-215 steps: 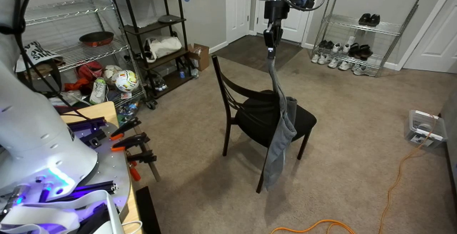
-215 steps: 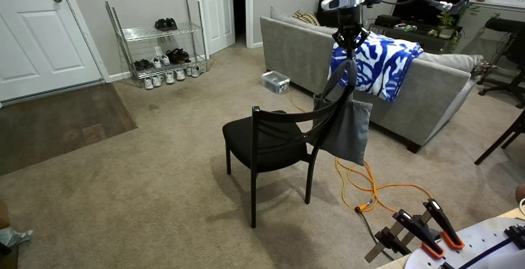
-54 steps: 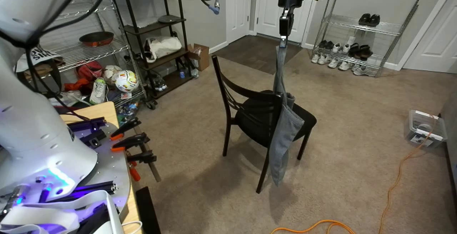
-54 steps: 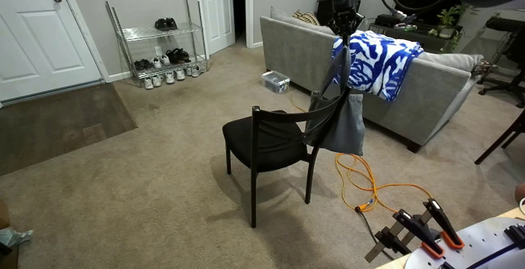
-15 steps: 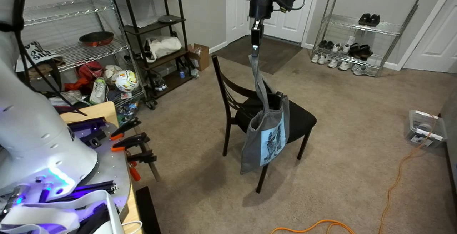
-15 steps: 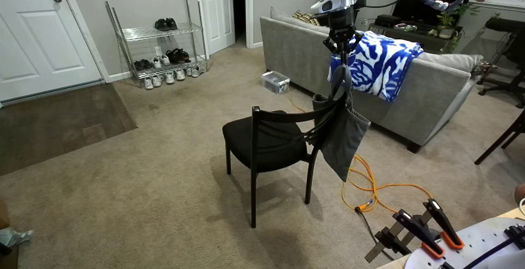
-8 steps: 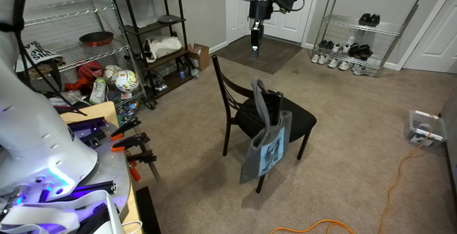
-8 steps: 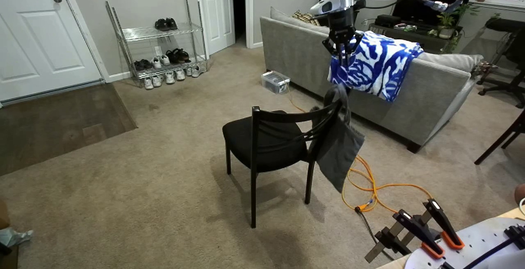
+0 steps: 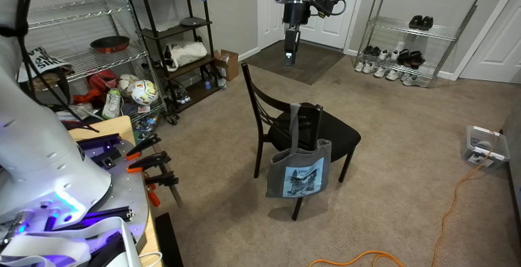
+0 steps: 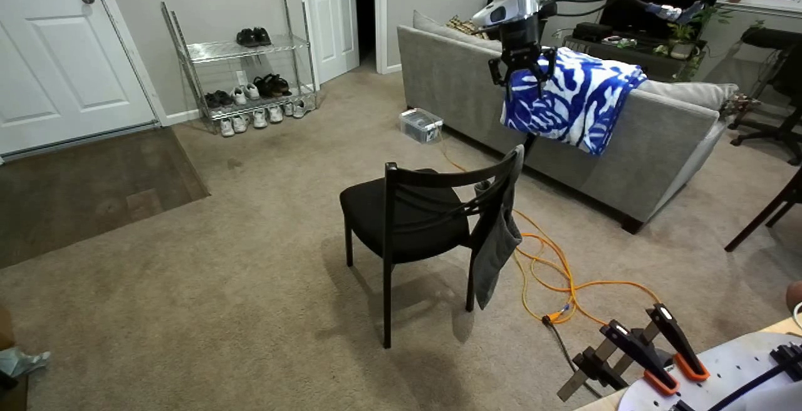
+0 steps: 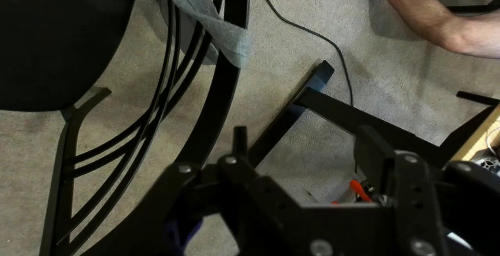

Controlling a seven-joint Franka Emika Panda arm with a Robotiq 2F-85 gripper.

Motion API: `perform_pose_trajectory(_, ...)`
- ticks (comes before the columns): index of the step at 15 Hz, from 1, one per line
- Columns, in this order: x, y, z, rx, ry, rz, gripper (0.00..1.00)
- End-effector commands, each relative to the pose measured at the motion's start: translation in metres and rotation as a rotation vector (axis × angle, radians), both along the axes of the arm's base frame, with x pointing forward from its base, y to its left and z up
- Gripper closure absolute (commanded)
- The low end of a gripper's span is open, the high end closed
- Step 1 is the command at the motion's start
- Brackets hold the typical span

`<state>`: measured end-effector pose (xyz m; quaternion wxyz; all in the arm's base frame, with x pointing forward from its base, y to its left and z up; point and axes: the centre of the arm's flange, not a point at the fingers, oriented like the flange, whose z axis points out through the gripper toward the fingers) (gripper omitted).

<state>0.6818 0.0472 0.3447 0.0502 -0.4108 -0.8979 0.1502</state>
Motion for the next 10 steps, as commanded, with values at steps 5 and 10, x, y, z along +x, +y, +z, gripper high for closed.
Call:
perform_pose_trajectory(5, 0.0000, -0.0001, -0.0006, 0.000, 0.001, 0.000, 0.05)
perform_pose_trajectory(10, 0.0000, -0.0002, -0.0007, 0.000, 0.001, 0.000, 0.05)
